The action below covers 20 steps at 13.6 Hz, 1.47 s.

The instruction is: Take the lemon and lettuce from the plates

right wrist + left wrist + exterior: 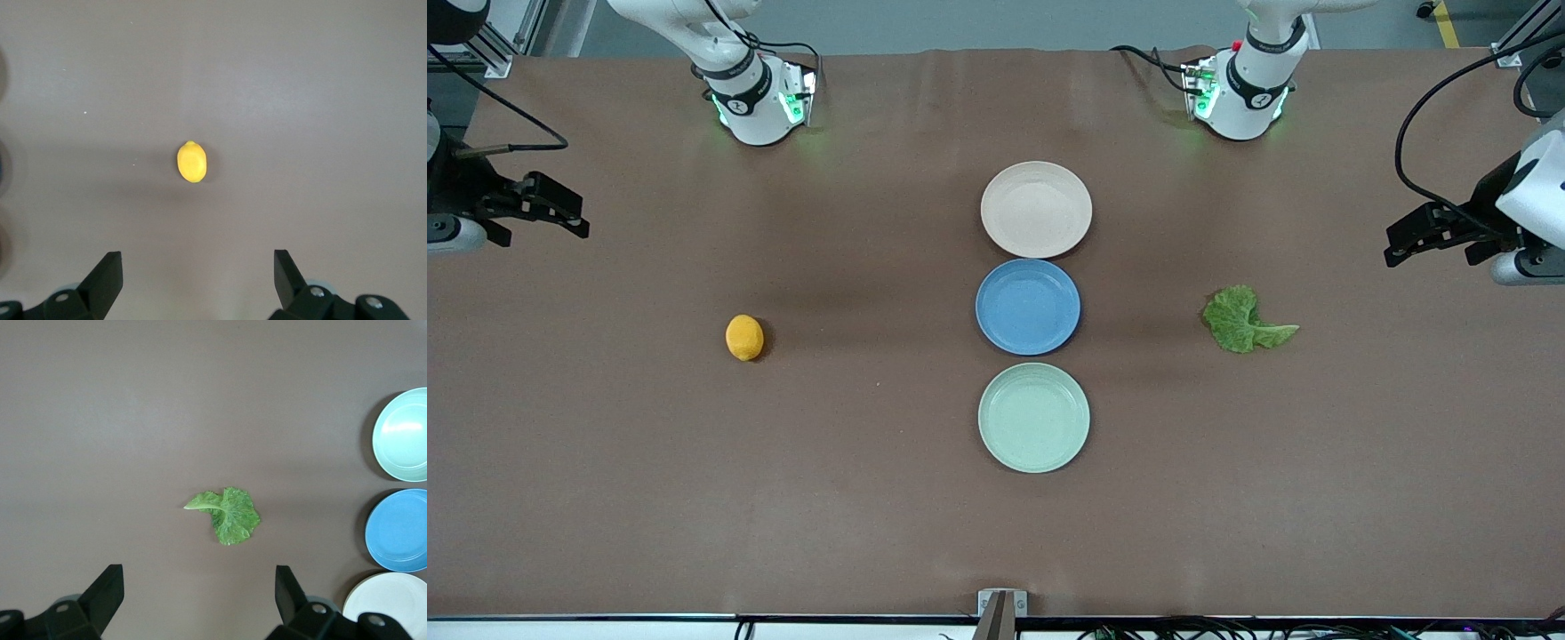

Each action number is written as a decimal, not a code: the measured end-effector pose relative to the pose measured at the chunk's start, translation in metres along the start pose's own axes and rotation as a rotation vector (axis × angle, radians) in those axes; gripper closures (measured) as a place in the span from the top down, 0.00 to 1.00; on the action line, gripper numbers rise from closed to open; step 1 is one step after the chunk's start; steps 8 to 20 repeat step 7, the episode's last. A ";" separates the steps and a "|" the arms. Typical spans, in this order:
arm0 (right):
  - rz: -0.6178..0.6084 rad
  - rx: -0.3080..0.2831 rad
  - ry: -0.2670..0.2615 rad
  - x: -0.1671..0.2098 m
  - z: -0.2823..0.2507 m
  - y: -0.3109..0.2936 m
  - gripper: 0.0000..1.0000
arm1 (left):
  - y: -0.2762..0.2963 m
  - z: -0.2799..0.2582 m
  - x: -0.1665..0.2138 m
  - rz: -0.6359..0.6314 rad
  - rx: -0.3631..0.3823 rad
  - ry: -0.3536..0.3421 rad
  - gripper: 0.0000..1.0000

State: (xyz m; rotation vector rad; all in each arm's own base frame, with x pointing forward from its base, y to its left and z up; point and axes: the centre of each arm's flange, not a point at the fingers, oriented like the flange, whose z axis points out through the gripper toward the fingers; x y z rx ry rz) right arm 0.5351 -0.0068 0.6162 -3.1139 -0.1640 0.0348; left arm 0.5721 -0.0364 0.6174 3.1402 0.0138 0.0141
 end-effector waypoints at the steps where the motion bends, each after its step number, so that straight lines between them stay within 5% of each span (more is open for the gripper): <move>1: 0.000 0.005 0.002 0.000 -0.001 -0.001 1.00 | 0.000 0.000 0.000 0.000 0.000 0.000 1.00; 20: 0.003 0.010 0.003 -0.002 -0.002 0.000 1.00 | 0.000 0.000 0.000 -0.001 0.000 0.001 1.00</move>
